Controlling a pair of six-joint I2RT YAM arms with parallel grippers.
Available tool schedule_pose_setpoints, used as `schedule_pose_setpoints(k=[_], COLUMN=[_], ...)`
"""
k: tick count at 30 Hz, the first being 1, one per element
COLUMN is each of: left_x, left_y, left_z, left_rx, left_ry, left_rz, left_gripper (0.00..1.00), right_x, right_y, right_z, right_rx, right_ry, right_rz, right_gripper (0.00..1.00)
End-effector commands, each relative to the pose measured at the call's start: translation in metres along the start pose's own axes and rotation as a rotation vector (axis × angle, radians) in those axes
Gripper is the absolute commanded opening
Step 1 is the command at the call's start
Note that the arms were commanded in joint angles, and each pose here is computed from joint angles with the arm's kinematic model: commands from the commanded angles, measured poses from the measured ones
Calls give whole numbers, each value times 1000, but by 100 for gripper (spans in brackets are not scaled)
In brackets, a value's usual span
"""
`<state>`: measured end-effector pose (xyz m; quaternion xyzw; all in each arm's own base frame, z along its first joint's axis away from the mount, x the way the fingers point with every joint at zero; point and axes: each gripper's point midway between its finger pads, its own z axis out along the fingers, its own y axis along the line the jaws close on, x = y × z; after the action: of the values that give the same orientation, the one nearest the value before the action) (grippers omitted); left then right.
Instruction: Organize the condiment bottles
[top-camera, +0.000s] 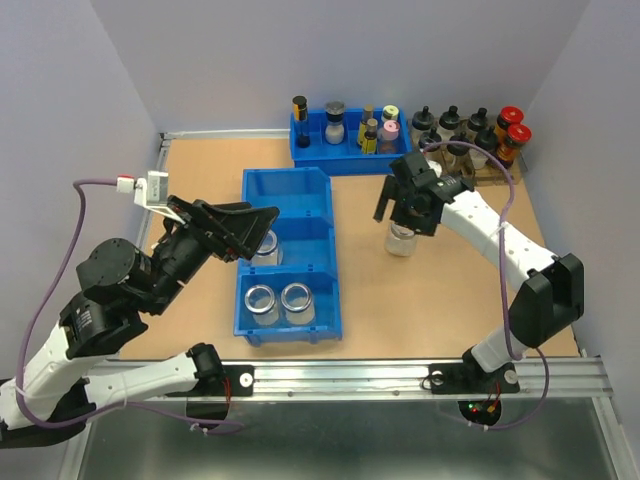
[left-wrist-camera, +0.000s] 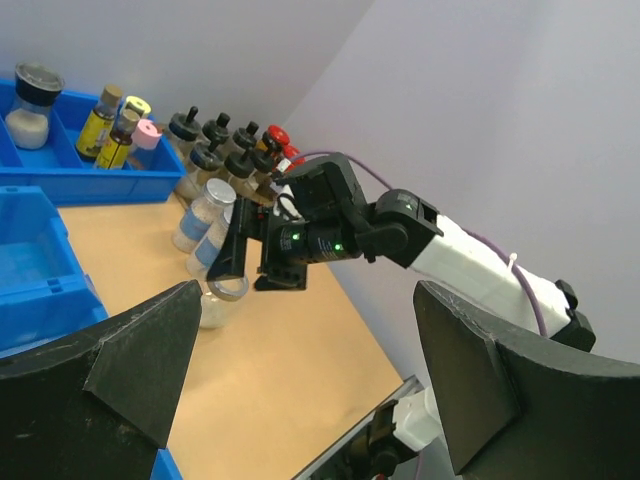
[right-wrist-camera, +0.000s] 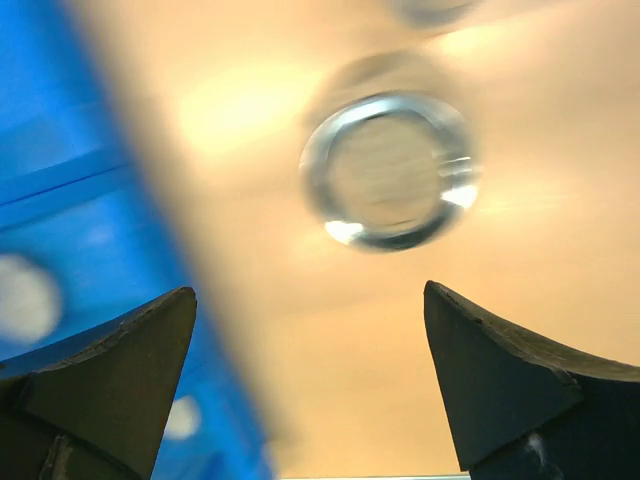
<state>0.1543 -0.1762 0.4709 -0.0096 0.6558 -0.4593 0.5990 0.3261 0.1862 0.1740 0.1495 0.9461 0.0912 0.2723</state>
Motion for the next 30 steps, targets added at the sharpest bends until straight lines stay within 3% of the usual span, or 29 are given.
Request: schedule_pose_setpoints(k=[1,6,16,25,30], left_x=[-9,-6,-7,-7,-5], left_y=[-15,-16,-11,-12,-11], left_z=[5,8,0,-1,1], left_rx=[45,46,45,48,48], left_ry=[-20,-12,-26,-24,-24], left_rz=[-18,-23,-60,-66,-57], left_gripper=[99,99,98,98,98], right_x=[-17,-30,-38,-56,-53], right_y=[-50,-69,-60,-34,-41], right_z=[-8,7,30,9,18], right_rx=[131,159,97,-10,34], right_ry=[-52,-8,56,-1,9], right_rz=[-175,-246,-282,-267,-246], right_gripper=[100,100,99,99,99])
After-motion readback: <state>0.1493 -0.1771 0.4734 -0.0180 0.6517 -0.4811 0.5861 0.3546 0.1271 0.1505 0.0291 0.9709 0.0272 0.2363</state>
